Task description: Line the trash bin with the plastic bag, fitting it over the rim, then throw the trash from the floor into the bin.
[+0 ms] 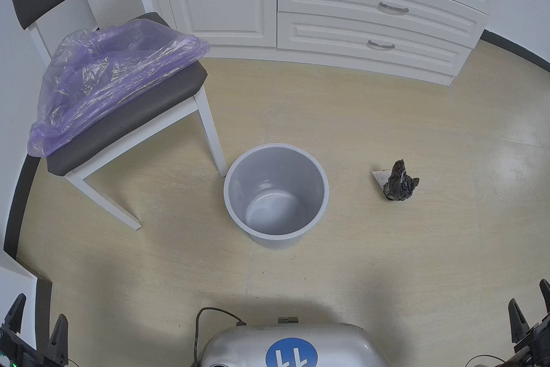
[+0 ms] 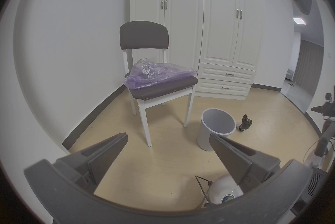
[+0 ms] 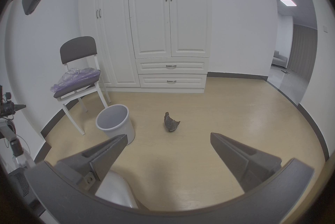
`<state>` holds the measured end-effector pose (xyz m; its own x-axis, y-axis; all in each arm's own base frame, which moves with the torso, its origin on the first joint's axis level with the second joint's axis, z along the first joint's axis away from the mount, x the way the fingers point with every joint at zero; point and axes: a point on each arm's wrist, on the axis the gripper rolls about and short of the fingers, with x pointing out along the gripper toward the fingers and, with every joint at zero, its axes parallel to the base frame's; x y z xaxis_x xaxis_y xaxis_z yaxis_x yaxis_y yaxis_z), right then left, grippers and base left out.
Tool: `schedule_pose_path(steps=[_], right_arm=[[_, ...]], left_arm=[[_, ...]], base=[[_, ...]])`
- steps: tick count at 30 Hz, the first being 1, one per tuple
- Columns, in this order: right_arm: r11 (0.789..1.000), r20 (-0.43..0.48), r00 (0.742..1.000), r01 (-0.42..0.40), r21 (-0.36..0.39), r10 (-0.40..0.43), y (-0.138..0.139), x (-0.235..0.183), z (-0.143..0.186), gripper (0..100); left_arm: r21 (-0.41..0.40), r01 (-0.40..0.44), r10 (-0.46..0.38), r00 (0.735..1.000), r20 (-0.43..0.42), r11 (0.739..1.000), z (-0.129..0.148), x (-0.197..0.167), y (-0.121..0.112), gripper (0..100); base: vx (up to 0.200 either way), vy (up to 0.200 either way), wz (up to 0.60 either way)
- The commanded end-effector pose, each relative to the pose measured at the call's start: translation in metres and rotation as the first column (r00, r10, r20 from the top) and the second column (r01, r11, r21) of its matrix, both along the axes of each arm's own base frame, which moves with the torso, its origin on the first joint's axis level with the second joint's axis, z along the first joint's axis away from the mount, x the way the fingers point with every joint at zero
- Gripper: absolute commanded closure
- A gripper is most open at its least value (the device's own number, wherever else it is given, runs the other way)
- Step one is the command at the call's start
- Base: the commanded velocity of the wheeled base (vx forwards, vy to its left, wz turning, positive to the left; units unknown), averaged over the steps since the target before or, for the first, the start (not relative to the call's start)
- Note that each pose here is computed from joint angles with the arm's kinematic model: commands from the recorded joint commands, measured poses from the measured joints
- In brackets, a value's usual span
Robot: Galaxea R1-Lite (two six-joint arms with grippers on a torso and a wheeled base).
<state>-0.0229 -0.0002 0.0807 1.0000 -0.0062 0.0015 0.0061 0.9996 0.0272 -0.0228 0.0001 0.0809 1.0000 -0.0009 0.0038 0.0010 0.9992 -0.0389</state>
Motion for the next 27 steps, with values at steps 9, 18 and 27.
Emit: schedule_pose_path(steps=[9, 18, 27], right_arm=[[0.997, -0.002, 1.0, -0.017, -0.07, 0.017, 0.001, 0.0, -0.005, 0], [0.998, 0.001, 1.0, -0.027, -0.053, 0.028, 0.001, 0.0, -0.005, 0], [0.994, 0.252, 0.966, -0.074, 0.085, 0.051, 0.001, -0.015, 0.046, 0]], left_arm=[[0.084, 0.041, -0.042, 0.999, 0.002, 0.996, -0.005, 0.0, -0.001, 0], [0.036, 0.017, -0.017, 1.0, -0.002, 0.999, -0.005, 0.0, 0.0, 0], [0.011, -0.016, 0.016, 1.0, 0.002, 1.0, -0.005, 0.0, 0.0, 0]], base=[[0.0, 0.0, 0.0], [0.0, 0.0, 0.0], [0.0, 0.0, 0.0]])
